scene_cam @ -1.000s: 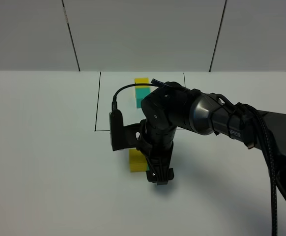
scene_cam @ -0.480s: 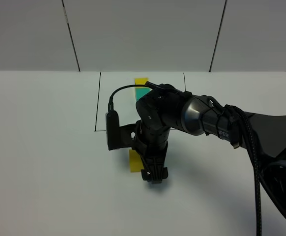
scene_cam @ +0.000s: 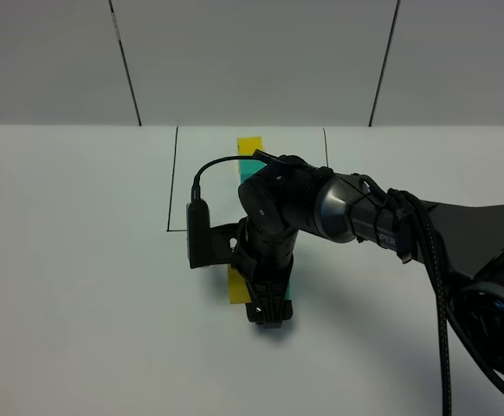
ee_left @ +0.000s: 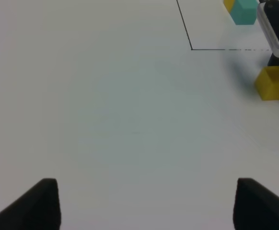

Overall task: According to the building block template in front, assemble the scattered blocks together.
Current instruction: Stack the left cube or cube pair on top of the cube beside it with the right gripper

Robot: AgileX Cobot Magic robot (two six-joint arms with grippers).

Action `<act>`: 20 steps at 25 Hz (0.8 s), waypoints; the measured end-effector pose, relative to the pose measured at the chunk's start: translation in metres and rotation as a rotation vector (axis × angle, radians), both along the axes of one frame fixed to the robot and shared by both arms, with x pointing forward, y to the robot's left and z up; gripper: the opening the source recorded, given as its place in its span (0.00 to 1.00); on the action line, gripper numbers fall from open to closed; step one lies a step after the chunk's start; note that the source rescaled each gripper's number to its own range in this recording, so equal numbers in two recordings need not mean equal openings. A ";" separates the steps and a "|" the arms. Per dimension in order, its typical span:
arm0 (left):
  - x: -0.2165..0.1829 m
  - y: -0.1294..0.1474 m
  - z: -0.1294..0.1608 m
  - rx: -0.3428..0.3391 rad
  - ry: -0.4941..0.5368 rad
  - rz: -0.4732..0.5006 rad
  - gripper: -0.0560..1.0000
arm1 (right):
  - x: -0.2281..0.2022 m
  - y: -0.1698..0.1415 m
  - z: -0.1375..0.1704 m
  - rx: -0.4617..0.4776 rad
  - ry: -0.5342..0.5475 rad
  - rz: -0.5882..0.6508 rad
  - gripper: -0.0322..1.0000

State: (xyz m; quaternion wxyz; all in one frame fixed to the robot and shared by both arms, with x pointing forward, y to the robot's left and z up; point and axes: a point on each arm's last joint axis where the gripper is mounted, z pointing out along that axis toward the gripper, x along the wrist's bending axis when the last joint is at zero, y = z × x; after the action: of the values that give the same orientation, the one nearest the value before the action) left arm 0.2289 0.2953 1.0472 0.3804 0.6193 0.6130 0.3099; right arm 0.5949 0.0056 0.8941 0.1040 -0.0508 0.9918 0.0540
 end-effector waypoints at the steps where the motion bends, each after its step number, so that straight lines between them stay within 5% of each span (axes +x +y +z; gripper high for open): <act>1: 0.000 0.000 0.000 0.000 0.000 0.000 0.66 | 0.000 0.000 0.000 -0.001 0.002 0.000 0.79; 6: 0.000 0.000 0.000 0.000 0.000 0.000 0.66 | 0.000 0.000 0.000 0.001 0.007 -0.003 0.67; 8: 0.000 0.000 0.000 0.000 0.000 0.000 0.66 | 0.000 0.001 -0.001 0.004 0.010 -0.006 0.52; 12: 0.000 0.000 0.000 0.000 0.000 0.000 0.66 | 0.000 0.001 -0.003 0.006 0.014 -0.009 0.03; 20: 0.000 0.000 0.000 0.000 0.000 0.000 0.66 | 0.001 0.001 -0.002 0.056 0.029 -0.236 0.05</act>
State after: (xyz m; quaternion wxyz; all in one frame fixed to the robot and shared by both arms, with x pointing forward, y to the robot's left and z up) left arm 0.2289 0.2953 1.0472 0.3804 0.6193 0.6130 0.3099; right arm 0.5959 0.0066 0.8925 0.0966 0.0697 0.9904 0.0698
